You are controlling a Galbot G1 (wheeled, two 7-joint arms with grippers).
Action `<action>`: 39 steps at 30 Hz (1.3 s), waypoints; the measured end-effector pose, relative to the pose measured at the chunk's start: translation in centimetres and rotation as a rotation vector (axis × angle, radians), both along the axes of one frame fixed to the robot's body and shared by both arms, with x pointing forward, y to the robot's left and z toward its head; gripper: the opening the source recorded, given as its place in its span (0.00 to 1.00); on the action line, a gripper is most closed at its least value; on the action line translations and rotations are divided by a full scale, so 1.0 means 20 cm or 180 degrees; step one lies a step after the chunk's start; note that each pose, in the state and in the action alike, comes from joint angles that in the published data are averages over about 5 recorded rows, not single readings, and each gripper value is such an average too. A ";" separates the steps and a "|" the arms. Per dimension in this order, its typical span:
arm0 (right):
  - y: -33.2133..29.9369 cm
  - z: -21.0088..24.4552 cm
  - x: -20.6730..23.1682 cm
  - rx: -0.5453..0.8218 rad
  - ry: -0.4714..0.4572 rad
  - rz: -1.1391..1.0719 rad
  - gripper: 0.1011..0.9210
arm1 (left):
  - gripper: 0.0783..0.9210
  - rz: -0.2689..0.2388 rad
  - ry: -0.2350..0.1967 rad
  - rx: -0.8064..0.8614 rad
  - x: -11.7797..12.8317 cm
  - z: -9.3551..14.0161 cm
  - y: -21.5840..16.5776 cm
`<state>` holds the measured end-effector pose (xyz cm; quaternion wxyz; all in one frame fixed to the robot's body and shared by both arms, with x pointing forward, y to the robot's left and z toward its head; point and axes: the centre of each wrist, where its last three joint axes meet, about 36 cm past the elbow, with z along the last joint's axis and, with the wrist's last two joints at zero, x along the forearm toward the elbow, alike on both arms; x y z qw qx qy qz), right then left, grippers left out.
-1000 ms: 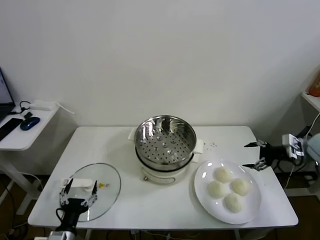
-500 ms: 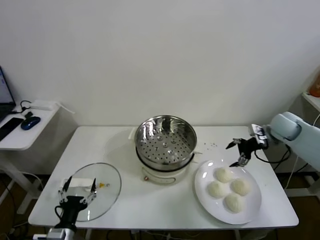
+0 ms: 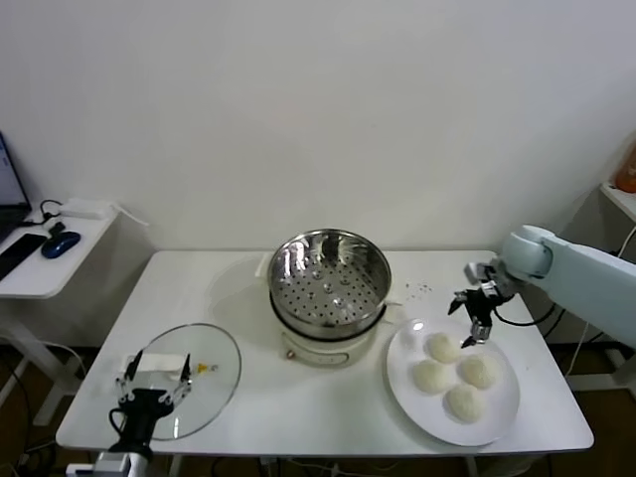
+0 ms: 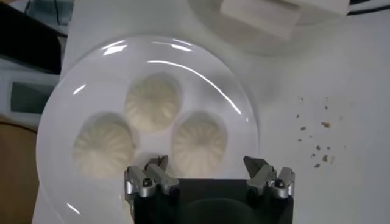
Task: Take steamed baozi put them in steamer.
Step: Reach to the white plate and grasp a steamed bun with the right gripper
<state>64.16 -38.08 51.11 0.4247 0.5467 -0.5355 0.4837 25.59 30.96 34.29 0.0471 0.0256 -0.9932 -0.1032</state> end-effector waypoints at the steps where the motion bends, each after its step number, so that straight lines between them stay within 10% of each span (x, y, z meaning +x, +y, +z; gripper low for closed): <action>1: 0.01 -0.01 0.00 -0.0017 0.0003 0.0012 0.88 | 0.88 0.0001 -0.0001 0.0000 0.00 0.00 0.00; 39: 0.14 -0.31 -0.01 -0.0125 0.0011 0.0136 0.88 | 0.88 0.0033 -0.0003 -0.0011 0.03 0.00 0.00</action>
